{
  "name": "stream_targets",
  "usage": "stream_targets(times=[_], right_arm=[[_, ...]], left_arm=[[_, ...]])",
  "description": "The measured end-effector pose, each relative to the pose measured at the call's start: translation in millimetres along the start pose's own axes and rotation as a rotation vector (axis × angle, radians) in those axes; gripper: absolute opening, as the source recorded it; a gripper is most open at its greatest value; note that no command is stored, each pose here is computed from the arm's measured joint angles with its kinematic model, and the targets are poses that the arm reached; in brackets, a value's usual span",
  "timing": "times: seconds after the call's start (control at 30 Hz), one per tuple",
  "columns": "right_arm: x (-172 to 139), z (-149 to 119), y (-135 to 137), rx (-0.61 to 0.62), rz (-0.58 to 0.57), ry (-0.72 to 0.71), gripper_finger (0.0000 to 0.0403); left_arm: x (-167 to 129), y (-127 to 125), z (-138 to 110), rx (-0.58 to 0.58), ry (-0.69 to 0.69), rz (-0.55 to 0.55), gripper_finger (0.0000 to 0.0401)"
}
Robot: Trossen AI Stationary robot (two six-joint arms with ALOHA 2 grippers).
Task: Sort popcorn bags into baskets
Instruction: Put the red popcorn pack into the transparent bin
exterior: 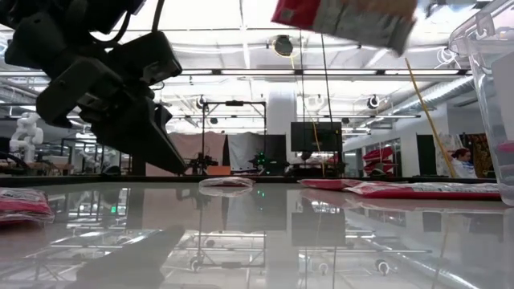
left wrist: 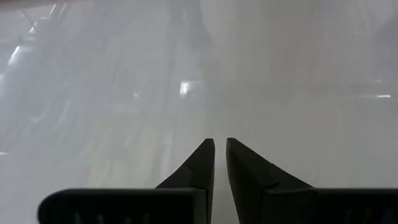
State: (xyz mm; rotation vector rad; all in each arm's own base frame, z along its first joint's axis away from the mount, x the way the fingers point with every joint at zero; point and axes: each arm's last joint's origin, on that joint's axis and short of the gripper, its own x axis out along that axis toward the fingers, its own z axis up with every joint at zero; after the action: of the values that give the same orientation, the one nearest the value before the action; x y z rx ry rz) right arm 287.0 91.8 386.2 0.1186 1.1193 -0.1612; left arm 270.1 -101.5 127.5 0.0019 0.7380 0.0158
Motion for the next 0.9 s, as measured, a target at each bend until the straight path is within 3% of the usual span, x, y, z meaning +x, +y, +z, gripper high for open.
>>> stream_targets(times=[0.2,0.33,0.43,0.9], right_arm=[[-23,-13,-5,0.103,0.017,0.152,0.0015],[-34,-22,5,0.145,0.128,0.199,0.0015],[-39,-30,12,0.191,0.145,0.22,0.0015],[-62,-71,58,0.131,0.243,0.29,0.0011]], left_arm=[[-1,-3,-1,0.008,-0.001,-0.009,0.0047],[-1,-4,-1,0.01,-0.001,-0.013,0.0047],[-1,-5,-1,0.012,0.0,-0.013,0.0047],[-2,-5,-1,-0.013,-0.004,-0.017,0.0047]])
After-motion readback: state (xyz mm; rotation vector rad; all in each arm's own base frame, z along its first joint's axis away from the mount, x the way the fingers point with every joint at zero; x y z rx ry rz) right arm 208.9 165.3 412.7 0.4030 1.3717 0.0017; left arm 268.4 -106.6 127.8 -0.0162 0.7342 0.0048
